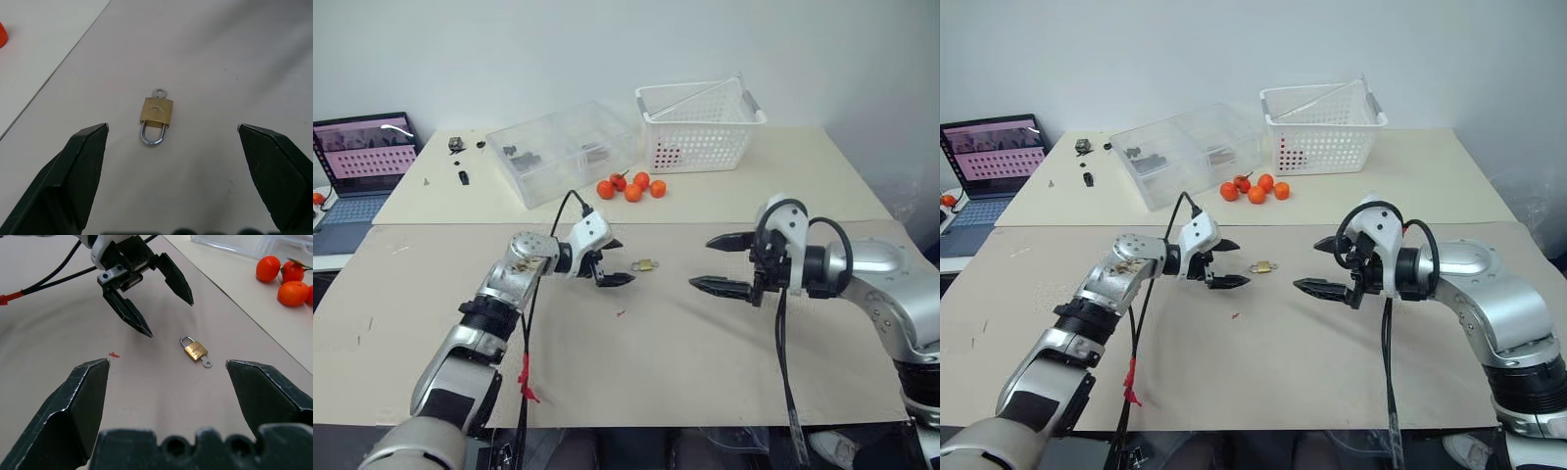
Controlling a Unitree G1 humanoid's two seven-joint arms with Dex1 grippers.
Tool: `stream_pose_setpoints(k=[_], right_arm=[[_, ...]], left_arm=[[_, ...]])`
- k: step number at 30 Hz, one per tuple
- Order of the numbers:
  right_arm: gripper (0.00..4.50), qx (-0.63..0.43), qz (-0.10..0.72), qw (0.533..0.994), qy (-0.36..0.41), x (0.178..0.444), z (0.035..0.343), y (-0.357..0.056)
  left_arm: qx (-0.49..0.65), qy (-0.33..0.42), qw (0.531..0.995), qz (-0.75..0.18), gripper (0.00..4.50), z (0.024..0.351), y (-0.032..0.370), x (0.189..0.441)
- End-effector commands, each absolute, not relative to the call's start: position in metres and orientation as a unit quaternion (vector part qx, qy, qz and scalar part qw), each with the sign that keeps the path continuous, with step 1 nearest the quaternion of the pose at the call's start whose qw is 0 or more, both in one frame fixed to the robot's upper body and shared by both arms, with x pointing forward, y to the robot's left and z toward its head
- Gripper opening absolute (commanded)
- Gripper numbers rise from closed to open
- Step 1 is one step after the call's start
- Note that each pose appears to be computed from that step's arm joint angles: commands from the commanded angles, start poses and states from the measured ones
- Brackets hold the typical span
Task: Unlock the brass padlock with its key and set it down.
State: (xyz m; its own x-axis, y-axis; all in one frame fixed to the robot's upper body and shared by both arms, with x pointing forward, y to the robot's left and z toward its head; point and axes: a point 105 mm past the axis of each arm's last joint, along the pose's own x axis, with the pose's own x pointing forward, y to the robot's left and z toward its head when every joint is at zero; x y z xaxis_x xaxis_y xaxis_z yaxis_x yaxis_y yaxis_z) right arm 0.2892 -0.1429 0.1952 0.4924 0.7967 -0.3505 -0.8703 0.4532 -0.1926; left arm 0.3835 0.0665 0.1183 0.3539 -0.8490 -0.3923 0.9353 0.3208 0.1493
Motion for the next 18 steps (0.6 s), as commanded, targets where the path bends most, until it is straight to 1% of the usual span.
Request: stream_pose_setpoints(k=[1,5,11,18], right_arm=[[4.49,-0.186,0.477,0.855,0.081,0.283,0.211,-0.147],[4.49,-0.186,0.458,0.865,0.088,0.275,0.208,-0.153],[4.49,-0.185,0.437,0.876,0.088,0.268,0.21,-0.158],[4.49,-0.186,0.418,0.884,0.092,0.264,0.212,-0.164]], left_arm=[[0.187,0.107,0.807,-0.55,4.5,0.129,0.062,0.396],[0.216,0.104,0.799,-0.552,4.5,0.126,0.054,0.404],[0.231,0.103,0.787,-0.562,4.5,0.119,0.042,0.406],[0.243,0.111,0.785,-0.559,4.5,0.109,0.03,0.408]])
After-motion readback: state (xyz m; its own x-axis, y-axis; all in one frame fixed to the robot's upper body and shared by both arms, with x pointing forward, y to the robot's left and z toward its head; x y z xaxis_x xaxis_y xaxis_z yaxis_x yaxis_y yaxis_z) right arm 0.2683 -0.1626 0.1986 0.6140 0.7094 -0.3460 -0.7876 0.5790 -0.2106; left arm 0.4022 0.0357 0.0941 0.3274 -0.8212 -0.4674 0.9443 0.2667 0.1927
